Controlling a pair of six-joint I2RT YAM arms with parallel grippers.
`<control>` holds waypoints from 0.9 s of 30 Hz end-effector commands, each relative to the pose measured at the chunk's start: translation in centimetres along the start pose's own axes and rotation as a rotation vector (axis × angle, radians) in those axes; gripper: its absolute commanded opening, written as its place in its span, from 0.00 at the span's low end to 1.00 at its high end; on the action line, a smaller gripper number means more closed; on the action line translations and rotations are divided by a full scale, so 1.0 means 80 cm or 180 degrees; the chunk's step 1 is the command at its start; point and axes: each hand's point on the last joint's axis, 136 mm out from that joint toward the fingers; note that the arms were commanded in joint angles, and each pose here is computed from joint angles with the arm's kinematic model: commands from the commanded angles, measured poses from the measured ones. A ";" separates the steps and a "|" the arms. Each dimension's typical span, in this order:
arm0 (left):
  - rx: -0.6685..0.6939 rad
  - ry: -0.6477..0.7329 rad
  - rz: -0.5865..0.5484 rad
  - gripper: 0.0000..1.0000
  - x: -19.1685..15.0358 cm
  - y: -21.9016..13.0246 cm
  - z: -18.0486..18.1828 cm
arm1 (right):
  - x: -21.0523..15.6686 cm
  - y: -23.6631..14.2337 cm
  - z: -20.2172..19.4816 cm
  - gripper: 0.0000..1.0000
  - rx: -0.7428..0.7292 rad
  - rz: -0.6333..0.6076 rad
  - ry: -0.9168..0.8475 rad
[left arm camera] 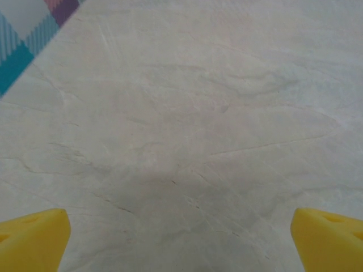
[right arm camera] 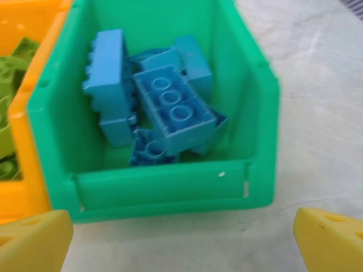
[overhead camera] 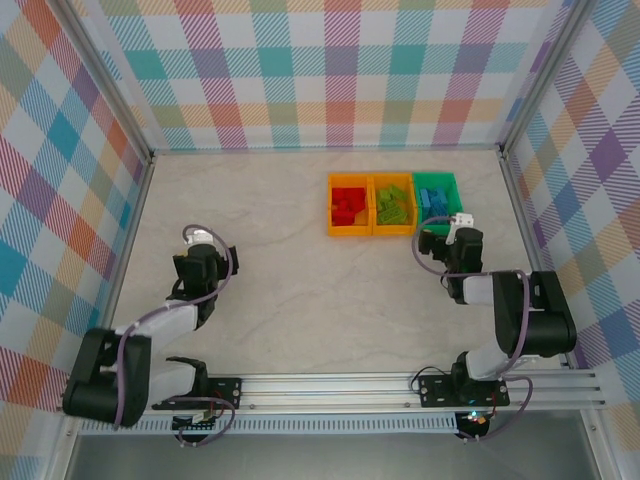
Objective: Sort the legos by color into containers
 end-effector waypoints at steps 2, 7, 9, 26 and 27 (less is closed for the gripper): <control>-0.0392 -0.0096 -0.0398 1.00 0.051 0.025 -0.025 | 0.030 -0.004 0.026 1.00 0.0401 -0.0343 -0.0109; -0.0402 -0.0163 -0.0323 1.00 0.025 0.062 -0.028 | 0.031 -0.003 0.027 1.00 0.0412 -0.0365 -0.0118; -0.0395 -0.0194 -0.0400 1.00 0.030 0.062 -0.027 | 0.032 -0.003 0.027 1.00 0.0415 -0.0377 -0.0119; -0.0399 -0.0188 -0.0343 1.00 0.029 0.062 -0.027 | 0.032 -0.003 0.027 1.00 0.0414 -0.0384 -0.0127; -0.0392 -0.0190 -0.0345 1.00 0.029 0.062 -0.026 | 0.031 -0.004 0.027 1.00 0.0420 -0.0383 -0.0127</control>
Point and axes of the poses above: each hand's point on the last joint's axis, 136 mm out from that joint toward the fingers, its own y axis out along the fingers, its own z axis along the line the jaws close on, x = y × z, and after that the axes turned 2 degrees about y, right-handed
